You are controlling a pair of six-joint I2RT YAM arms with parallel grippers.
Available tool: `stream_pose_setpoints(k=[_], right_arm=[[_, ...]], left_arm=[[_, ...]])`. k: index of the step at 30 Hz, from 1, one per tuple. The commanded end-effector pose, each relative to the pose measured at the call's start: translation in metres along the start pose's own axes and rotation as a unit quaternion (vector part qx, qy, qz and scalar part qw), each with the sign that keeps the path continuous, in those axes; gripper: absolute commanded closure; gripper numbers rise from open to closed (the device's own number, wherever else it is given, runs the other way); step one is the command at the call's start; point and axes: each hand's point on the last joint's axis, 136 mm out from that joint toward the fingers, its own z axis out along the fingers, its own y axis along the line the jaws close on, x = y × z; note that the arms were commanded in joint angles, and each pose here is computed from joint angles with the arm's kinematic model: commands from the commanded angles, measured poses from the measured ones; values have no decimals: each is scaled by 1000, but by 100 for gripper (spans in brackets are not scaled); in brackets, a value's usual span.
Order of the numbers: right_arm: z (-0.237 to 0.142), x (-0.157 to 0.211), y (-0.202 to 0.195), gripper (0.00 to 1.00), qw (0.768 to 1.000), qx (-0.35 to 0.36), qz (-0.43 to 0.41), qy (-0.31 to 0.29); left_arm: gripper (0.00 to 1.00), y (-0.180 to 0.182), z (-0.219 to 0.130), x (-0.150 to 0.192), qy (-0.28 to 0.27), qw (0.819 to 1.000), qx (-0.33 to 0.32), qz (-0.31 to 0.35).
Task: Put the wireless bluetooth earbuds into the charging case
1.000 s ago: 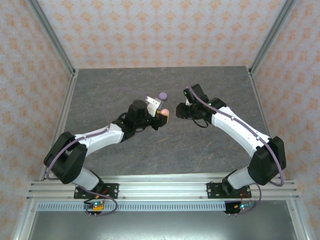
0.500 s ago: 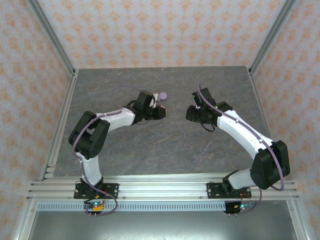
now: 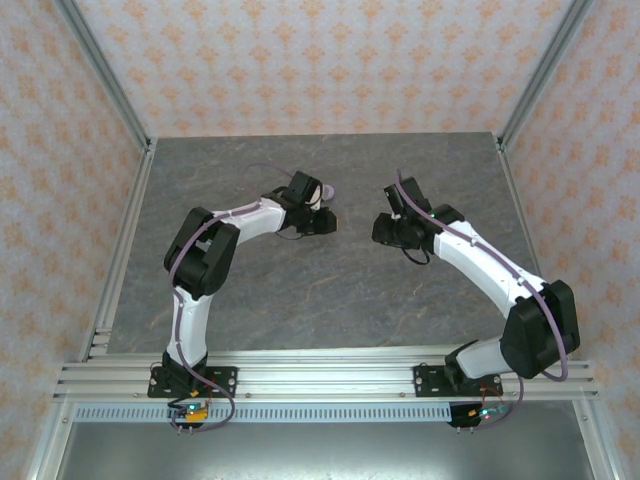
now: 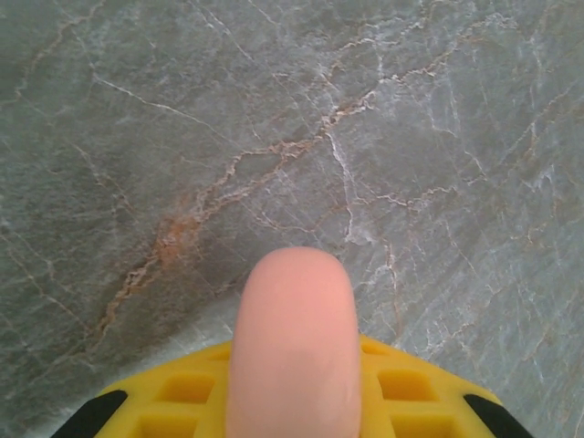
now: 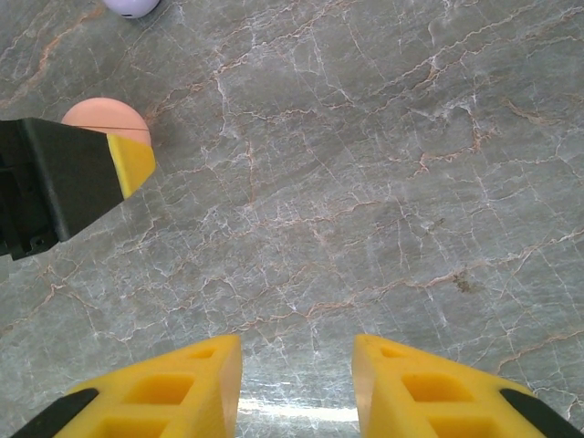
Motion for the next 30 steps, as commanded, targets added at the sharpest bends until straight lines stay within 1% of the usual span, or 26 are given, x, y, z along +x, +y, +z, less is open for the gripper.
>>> stream_pose_setpoints(k=[1,4,5,11,13,18,22,25,27,28,30], right_arm=[[6,2,-6,62,1000,13,9,3],[7,2,-6,62,1000,14,9,5],[7,2,-6,62,1000,15,8,5],[10,3,-7,61,1000,20,7,9],[10,2,-7,61,1000,21,7,8],[11,0,-12,61,999,36,3,6],[9,-4,-23,60,998,69,-6,-8],[6,-12,-38,59,993,111,-10,-36],[0,-23,-54,58,985,155,-13,-70],[-3,-27,-63,57,980,179,-16,-89],[-11,-36,-79,55,966,225,-22,-124]], left_arm=[[84,7,-1,-2,13,1000,-17,3],[83,10,5,1,20,1000,-21,0],[82,11,7,2,23,999,-23,-2],[65,21,14,8,33,999,-33,-8],[58,25,14,10,33,999,-42,-7],[33,36,5,10,23,997,-75,6],[30,43,-17,5,-2,993,-112,23],[29,42,-40,-1,-26,991,-126,42],[29,43,-58,-3,-44,987,-144,57],[29,39,-77,-9,-66,984,-151,69],[29,42,-100,-13,-93,976,-177,84]])
